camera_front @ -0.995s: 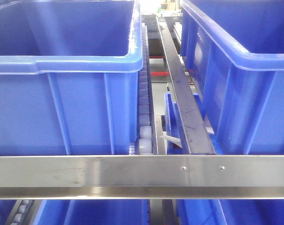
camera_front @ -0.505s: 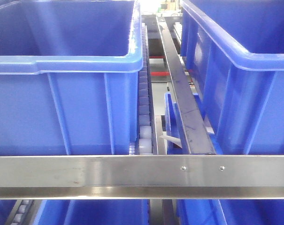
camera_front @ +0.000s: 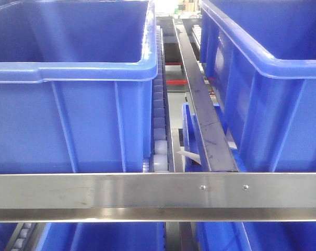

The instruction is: Pick and sort blue part to right shelf

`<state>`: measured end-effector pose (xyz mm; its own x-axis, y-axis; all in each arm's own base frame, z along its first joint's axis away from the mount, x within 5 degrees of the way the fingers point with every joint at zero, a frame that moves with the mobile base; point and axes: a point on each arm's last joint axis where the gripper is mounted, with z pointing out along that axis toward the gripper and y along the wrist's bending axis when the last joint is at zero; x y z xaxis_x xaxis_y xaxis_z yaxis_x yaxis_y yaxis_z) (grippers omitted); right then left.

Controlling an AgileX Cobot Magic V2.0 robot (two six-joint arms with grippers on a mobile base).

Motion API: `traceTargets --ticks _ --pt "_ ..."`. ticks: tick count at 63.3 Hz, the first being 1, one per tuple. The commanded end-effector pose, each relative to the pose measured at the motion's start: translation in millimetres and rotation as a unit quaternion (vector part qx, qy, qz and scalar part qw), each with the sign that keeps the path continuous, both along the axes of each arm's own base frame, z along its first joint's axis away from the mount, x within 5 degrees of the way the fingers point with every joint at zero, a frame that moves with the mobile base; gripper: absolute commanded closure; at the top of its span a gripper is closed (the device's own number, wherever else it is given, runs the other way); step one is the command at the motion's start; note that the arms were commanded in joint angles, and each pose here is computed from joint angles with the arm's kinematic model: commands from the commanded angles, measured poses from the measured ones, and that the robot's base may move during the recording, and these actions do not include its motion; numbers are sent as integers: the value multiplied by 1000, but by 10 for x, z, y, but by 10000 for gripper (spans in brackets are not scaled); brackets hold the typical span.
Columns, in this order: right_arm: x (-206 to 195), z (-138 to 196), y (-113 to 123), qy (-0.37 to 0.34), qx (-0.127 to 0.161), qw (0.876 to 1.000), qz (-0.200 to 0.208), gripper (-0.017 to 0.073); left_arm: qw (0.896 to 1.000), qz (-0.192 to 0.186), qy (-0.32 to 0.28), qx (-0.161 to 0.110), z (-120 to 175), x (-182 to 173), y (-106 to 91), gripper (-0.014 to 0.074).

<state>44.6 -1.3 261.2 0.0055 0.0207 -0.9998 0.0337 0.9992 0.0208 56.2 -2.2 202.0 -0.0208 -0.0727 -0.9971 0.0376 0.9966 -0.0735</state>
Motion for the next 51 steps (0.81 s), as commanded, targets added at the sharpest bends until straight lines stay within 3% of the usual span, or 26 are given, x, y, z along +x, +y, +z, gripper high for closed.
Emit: traceTargets --ticks 1,15,51 --pt "-6 37 -4 -83 -3 997 -3 524 999 1 -45 -7 15 -9 1 469" --pt "77 -403 -11 -108 -3 994 -5 524 999 1 -44 -7 14 -8 1 469" --pt "82 -427 -10 -89 -3 996 -5 524 999 1 -44 -7 14 -8 1 469"
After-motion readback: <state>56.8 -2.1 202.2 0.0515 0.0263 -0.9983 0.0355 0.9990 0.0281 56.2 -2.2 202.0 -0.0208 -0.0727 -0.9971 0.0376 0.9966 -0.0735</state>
